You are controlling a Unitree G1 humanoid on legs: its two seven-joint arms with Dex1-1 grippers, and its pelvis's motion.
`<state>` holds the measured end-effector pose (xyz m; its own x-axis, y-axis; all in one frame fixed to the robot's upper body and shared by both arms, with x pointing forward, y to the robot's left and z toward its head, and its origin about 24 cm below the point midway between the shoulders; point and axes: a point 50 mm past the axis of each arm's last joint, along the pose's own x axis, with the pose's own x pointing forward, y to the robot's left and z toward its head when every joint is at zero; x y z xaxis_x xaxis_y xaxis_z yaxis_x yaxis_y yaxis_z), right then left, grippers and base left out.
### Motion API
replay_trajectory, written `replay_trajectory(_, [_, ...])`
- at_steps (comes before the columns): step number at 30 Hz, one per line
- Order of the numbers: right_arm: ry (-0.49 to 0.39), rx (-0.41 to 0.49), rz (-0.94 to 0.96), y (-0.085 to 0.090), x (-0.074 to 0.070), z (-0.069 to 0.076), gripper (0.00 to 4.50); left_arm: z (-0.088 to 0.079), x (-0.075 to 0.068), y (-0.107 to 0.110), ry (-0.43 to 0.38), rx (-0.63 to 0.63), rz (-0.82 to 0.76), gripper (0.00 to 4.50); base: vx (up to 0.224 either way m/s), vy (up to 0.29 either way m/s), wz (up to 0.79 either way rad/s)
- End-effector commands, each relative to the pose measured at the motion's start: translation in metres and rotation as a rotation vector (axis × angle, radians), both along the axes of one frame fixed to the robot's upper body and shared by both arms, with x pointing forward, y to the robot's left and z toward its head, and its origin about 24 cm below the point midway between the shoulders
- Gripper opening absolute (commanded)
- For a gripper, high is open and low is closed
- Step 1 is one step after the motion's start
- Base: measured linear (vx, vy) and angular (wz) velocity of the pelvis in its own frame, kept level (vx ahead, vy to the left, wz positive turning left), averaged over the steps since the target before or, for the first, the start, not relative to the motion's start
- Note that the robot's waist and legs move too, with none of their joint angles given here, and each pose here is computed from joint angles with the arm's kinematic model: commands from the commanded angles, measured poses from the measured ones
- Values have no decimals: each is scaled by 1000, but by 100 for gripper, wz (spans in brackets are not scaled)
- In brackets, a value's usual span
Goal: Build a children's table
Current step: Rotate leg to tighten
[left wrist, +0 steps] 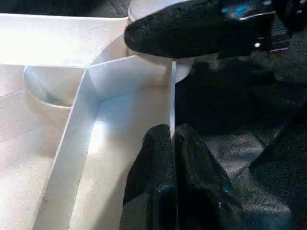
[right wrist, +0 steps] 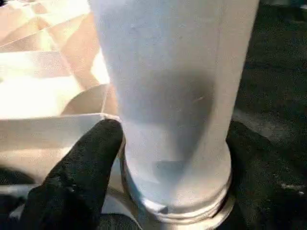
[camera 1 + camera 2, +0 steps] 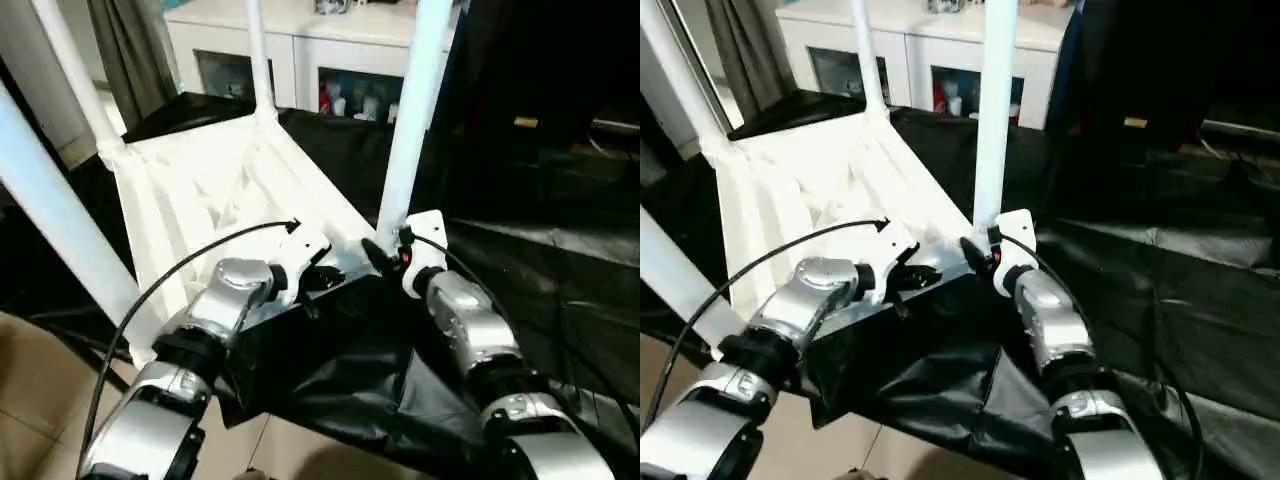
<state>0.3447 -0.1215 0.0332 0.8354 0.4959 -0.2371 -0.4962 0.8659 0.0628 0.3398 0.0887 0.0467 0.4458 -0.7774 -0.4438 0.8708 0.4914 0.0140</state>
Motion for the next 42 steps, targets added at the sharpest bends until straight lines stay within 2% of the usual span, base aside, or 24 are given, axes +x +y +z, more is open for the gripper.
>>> replay_trajectory(1, [25, 5, 290, 29, -14, -5, 377, 22, -1, -17, -71, -57, -141, 0, 0, 0, 0])
replay_trajectory(5, [17, -27, 417, -5, -16, 5, 377, 24, -8, 3, -25, -53, -247, 0, 0, 0, 0])
replay_trajectory(8, [22, -46, 430, -17, -13, 10, 377, 25, -11, 12, -1, -50, -278, 0, 0, 0, 0])
replay_trajectory(15, [35, -57, 597, -29, -17, 23, 377, 26, -19, 29, 68, -43, -354, 0, 0, 0, 0])
replay_trajectory(18, [42, -53, 615, -29, -18, 23, 351, 27, -22, 31, 79, -46, -362, 0, 0, 0, 0])
replay_trajectory(20, [47, -51, 631, -27, -19, 21, 351, 26, -23, 32, 83, -46, -360, 0, 0, 0, 0])
replay_trajectory(22, [51, -36, 643, -24, -21, 20, 319, 26, -23, 33, 82, -46, -349, 0, 0, 0, 0])
replay_trajectory(29, [78, 21, 616, -12, -27, 8, 279, 25, -17, 28, 39, -40, -278, 0, 0, 0, 0])
replay_trajectory(32, [89, -33, 345, -10, -17, -9, 275, 20, -4, 21, -17, 23, -143, 0, 0, 0, 0])
replay_trajectory(33, [112, -32, 206, -6, -14, -18, 274, 19, 3, 14, -39, 22, -60, 0, 0, 0, 0])
replay_trajectory(35, [124, -18, 144, -3, -13, -21, 273, 19, 6, 9, -48, 9, -26, 0, 0, 0, 0])
replay_trajectory(36, [129, -4, 42, 5, -12, -25, 272, 20, 11, -1, -69, 1, 39, 0, 0, 0, 0])
replay_trajectory(38, [117, -3, -1, 11, -11, -25, 272, 19, 12, -6, -75, -3, 59, 0, 0, 0, 0])
replay_trajectory(41, [77, 14, -26, 39, -10, -19, 272, 19, 11, -25, -75, -39, 55, 0, 0, 0, 0])
replay_trajectory(42, [65, 8, -17, 43, -10, -17, 272, 19, 11, -28, -76, -43, 49, 0, 0, 0, 0])
